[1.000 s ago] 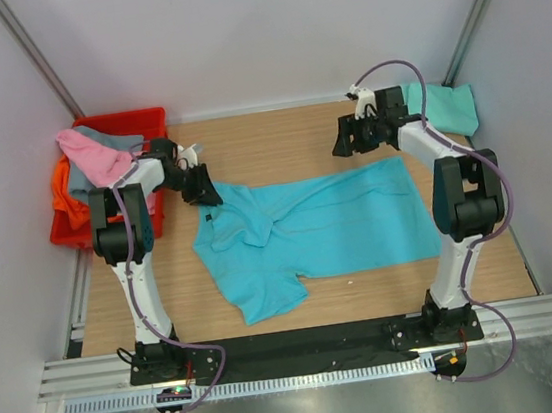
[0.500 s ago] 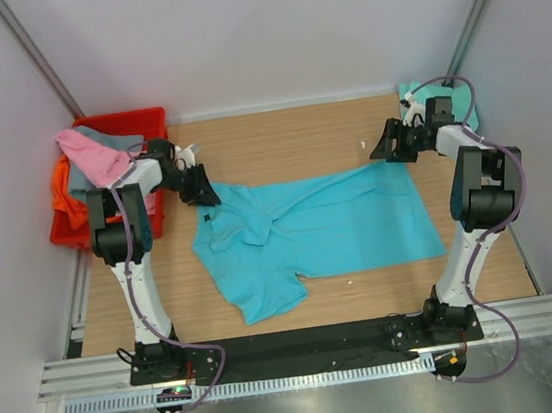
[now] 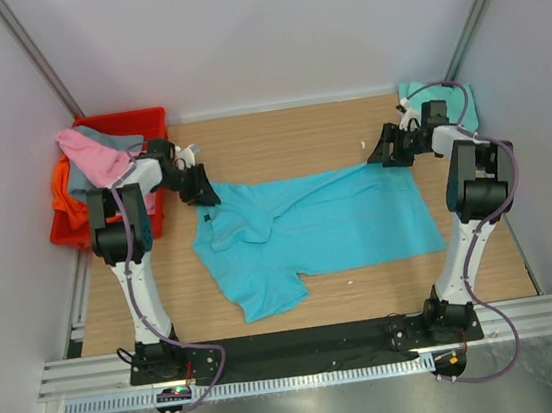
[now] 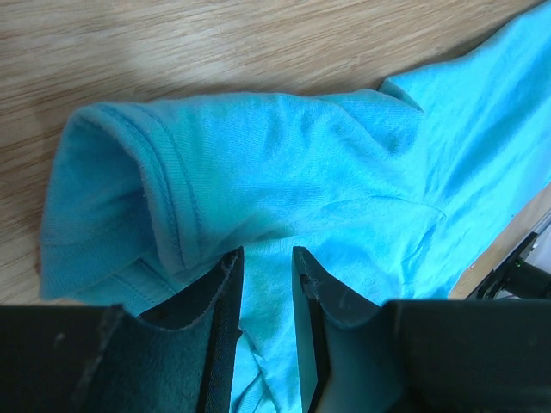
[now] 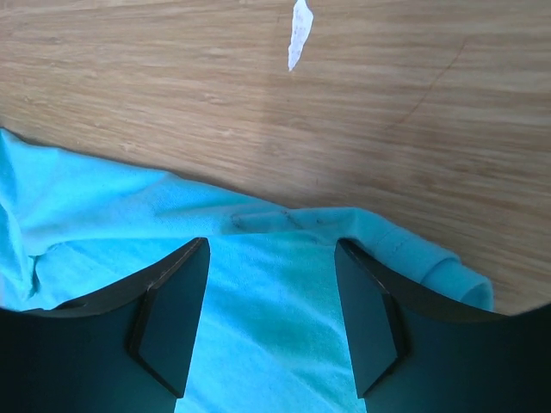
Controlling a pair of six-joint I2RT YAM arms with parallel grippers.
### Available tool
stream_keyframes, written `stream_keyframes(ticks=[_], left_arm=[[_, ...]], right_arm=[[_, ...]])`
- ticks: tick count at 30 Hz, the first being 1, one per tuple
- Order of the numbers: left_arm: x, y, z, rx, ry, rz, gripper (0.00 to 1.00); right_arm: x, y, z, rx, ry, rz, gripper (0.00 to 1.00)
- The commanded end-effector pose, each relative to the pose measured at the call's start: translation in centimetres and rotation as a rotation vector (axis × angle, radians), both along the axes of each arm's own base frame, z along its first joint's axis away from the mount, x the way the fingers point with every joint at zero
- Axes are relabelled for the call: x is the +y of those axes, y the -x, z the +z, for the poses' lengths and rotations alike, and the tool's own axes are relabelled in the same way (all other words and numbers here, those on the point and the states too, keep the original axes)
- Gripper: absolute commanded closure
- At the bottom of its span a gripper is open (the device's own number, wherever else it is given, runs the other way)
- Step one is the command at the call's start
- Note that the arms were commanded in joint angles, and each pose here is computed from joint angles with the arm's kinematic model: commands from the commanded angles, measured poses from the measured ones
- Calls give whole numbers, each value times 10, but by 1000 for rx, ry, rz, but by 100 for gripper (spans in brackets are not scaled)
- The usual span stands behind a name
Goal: Fold and stack the t-shirts
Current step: Fold the tshirt
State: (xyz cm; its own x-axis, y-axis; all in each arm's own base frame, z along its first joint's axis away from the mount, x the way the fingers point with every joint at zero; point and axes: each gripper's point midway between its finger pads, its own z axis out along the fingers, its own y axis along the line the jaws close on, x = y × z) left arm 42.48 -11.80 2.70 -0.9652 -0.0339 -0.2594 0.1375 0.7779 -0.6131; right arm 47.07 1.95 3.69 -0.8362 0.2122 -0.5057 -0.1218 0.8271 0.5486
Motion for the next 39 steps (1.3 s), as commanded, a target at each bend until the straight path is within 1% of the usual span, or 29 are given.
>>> stream_keyframes(ticks=[1, 2, 5, 7, 11, 13, 14, 15, 17, 18, 19, 20, 21, 22, 23, 24, 25, 26, 27, 28, 30, 31, 33, 34, 38, 39], left_arm=[[11, -15, -4, -22, -48, 26, 69], [13, -17, -9, -13, -57, 31, 69], [15, -37, -6, -43, -74, 37, 69], [17, -42, -8, -36, -85, 38, 69], [21, -76, -4, -99, -109, 54, 69], [22, -85, -4, -99, -115, 57, 69], [22, -96, 8, -130, -114, 59, 69], [21, -94, 2, -102, -113, 57, 69], [16, -93, 13, -110, -86, 44, 69], [14, -94, 34, -156, -78, 41, 69], [12, -85, 35, -153, -75, 34, 69], [10, -83, 48, -188, -76, 19, 69], [9, -82, 76, -258, -75, 14, 68], [6, -77, 91, -287, -72, 4, 68], [2, -65, 95, -282, -63, -8, 67], [-1, -59, 125, -343, -51, -9, 66], [-4, -46, 123, -324, -42, -16, 66], [-8, -39, 129, -339, -29, -25, 65], [-10, -33, 136, -353, -25, -30, 64], [-15, -19, 136, -347, -21, -43, 64], [-20, -8, 135, -344, -24, -60, 64], [-25, 3, 125, -313, -26, -77, 64], [-28, 15, 117, -280, -20, -89, 65], [-30, 25, 105, -248, -23, -102, 65], [-28, 38, 71, -173, -34, -106, 67], [-27, 40, 64, -159, -37, -105, 69]], right_arm=[[-22, -6, -26, 35, 101, -42, 33], [-23, -7, -27, 37, 105, -46, 33], [-28, -11, -32, 36, 137, -33, 33], [-30, -11, -36, 49, 150, -27, 33], [-33, -9, -40, 65, 167, -17, 33], [-34, -10, -39, 57, 182, -15, 33], [-36, -10, -38, 54, 185, -16, 33], [-35, -11, -35, 48, 184, -14, 33], [-35, -10, -26, 27, 182, -14, 32], [-35, -10, -21, 15, 182, -14, 33], [-35, -12, -5, -27, 190, -14, 32], [-35, -9, -2, -34, 193, -14, 33], [-35, -9, 8, -60, 199, -16, 32], [-36, -8, 17, -86, 204, -11, 32], [-35, -6, 37, -127, 210, -10, 32], [-34, -3, 46, -140, 209, -5, 32], [-32, 0, 54, -156, 213, 7, 32], [-29, 5, 73, -193, 213, 14, 31], [-28, 9, 78, -200, 214, 22, 31], [-26, 18, 80, -192, 217, 38, 31], [-24, 29, 95, -215, 229, 45, 31], [-24, 35, 95, -207, 232, 48, 31], [-21, 50, 91, -183, 237, 64, 31], [-22, 55, 87, -166, 242, 68, 31], [-34, 66, 64, -110, 293, 63, 32], [-36, 67, 61, -101, 296, 58, 34]])
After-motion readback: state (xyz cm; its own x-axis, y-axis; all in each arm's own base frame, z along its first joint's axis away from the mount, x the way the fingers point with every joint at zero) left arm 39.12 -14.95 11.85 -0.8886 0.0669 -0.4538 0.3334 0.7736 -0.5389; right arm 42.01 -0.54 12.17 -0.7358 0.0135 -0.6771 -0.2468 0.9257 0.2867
